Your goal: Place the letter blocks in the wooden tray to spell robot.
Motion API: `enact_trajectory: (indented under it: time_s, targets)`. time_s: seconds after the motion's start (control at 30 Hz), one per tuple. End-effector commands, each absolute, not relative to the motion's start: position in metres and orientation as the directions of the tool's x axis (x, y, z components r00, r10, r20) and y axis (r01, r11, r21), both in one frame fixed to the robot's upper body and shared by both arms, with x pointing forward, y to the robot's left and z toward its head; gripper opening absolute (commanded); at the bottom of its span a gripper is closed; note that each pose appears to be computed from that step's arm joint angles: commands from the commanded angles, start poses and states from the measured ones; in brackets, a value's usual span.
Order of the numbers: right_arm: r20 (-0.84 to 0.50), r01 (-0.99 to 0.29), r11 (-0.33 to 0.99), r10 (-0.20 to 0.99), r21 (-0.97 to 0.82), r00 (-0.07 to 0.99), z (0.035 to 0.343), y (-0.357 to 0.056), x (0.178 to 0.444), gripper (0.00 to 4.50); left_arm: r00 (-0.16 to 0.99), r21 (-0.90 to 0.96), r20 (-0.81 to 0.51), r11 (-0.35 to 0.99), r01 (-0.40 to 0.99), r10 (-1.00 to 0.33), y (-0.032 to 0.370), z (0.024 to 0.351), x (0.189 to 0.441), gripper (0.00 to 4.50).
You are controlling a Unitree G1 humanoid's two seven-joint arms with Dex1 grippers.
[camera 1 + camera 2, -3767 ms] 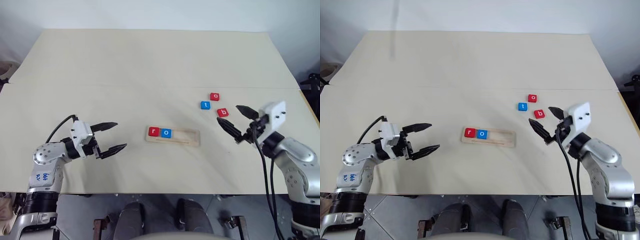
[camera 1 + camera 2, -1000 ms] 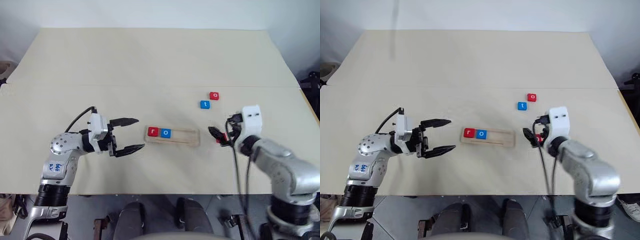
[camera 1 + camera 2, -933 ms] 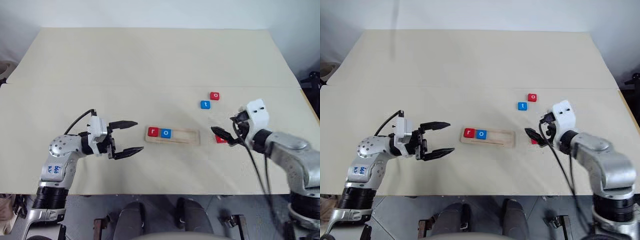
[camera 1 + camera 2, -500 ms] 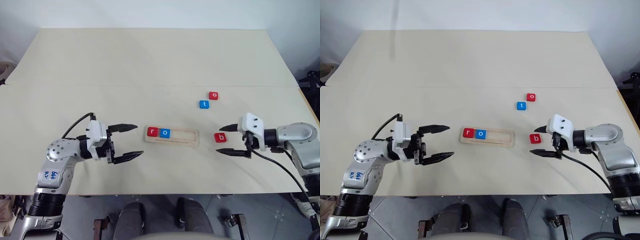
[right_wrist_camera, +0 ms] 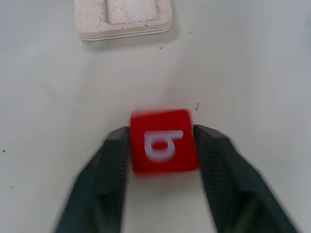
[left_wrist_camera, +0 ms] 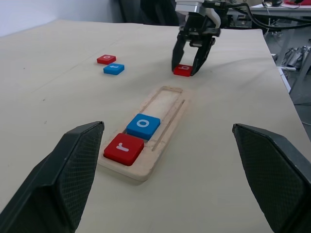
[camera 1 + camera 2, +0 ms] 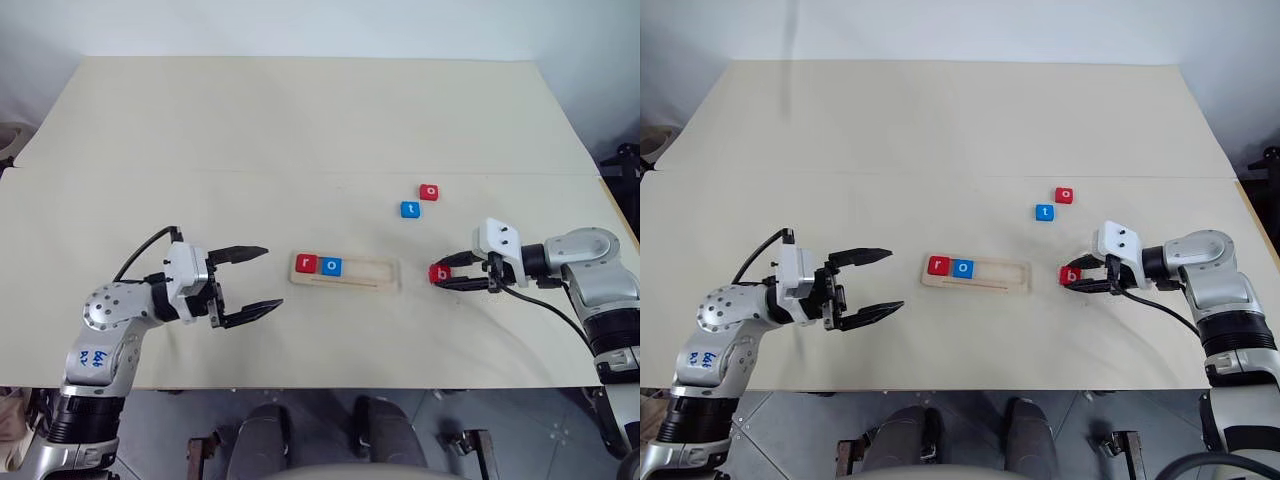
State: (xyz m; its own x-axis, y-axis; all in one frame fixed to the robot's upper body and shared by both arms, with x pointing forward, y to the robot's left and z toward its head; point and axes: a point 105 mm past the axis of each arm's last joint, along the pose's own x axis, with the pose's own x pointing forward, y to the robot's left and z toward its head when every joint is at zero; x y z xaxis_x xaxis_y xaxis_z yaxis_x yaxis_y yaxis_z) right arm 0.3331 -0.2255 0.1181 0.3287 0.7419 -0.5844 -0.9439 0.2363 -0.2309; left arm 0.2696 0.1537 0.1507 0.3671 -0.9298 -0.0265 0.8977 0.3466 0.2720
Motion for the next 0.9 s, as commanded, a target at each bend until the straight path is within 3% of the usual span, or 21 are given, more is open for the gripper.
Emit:
enact_trajectory:
  time_s: [0.03, 0.33, 0.6, 0.9]
  targets:
    - [-0.585, -0.944, 0.221, 0.743, -0.244, 0.325, 0.127, -0.223, 0.335, 1.47, 0.368, 0.308, -0.004, 0.349, 0.885, -0.930, 0.154, 0.161, 0.268, 4.50]
    - [-0.477, -0.955, 0.202, 0.832, -0.215, 0.283, 0.168, -0.141, 0.337, 1.47, 0.371, 0.306, -0.005, 0.352, 0.885, -0.929, 0.153, 0.158, 0.271, 4.50]
    - [-0.488, -0.965, 0.136, 0.841, -0.225, 0.232, 0.163, -0.086, 0.332, 1.47, 0.376, 0.301, -0.004, 0.357, 0.884, -0.927, 0.149, 0.157, 0.269, 4.50]
    - [-0.501, -0.962, 0.134, 0.832, -0.237, 0.240, 0.153, -0.072, 0.335, 1.47, 0.400, 0.300, 0.003, 0.382, 0.874, -0.917, 0.150, 0.157, 0.266, 4.50]
